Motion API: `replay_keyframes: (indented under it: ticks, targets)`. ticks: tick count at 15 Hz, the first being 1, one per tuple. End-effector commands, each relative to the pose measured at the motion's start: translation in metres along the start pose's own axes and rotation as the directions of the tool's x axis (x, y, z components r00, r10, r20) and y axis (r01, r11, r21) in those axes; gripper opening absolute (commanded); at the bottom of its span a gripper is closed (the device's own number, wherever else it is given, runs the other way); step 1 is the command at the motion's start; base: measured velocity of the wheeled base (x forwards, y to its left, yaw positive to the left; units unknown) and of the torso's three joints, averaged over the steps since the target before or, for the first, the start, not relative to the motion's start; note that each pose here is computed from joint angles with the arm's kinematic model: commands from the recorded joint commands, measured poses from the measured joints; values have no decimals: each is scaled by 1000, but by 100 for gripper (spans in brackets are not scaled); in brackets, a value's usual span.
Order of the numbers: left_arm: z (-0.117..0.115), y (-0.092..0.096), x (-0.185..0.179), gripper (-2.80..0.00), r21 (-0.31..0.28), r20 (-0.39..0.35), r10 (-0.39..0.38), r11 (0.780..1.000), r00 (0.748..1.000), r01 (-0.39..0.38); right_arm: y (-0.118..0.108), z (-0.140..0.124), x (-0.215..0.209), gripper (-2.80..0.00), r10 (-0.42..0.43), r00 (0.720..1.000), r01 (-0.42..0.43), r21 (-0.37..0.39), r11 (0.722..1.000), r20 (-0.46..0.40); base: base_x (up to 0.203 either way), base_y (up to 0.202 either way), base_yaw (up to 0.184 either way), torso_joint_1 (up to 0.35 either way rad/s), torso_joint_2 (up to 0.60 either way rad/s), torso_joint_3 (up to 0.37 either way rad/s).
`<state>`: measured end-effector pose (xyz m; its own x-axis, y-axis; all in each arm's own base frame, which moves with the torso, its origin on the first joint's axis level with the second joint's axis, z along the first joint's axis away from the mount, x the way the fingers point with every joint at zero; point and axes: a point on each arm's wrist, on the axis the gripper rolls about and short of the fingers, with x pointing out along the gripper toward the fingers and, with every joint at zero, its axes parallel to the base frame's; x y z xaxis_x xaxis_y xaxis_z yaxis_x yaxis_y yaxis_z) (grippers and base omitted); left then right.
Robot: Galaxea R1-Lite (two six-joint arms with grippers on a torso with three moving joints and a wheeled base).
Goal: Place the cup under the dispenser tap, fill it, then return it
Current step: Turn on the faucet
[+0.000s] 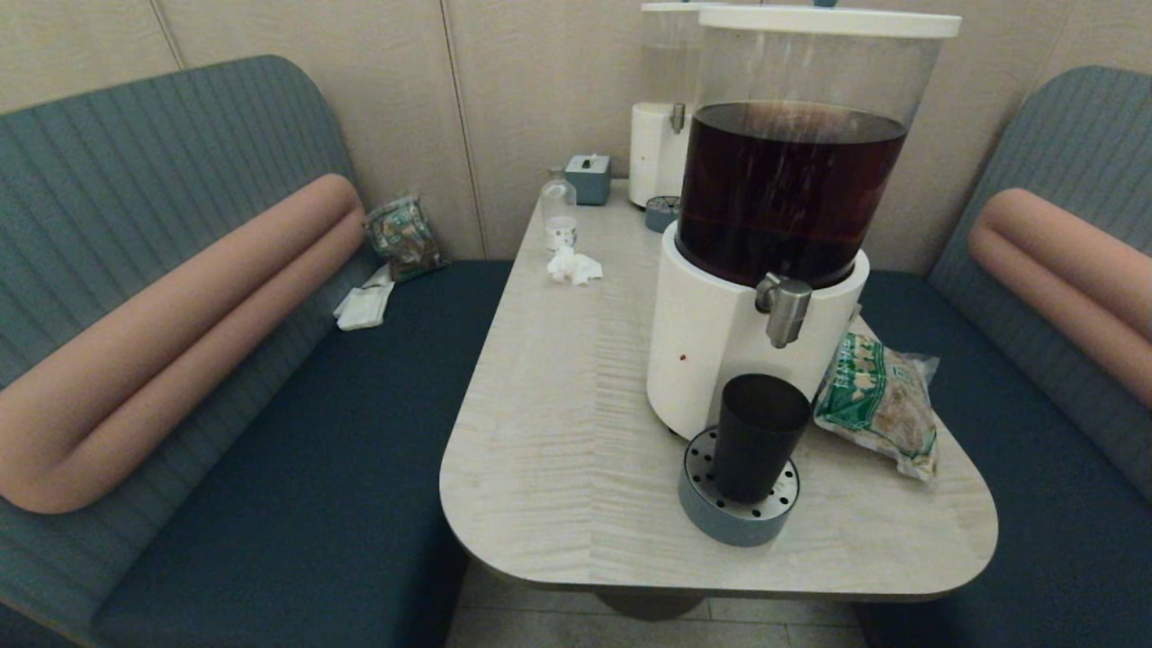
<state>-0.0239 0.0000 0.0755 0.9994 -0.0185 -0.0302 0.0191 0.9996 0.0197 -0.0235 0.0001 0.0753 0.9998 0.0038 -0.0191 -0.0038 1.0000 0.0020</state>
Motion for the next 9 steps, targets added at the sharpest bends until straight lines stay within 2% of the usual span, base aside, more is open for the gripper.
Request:
replay_keyframes:
  ticks: [1,6,9]
  targets:
    - [0,0,0,-280,4,7,-7,1000,1000,7,0,0,0,-280,1,1000,-1,0,1000,1,0,0,0,0,0,0]
    - [0,0,1,-280,1,32,-1,1000,999,1,0,0,0,-280,1,1000,-1,0,1000,1,0,0,0,0,0,0]
    - [0,0,1,-280,-2,32,1,1000,999,-1,0,0,0,-280,-2,1000,2,-38,999,1,0,0,0,0,0,0]
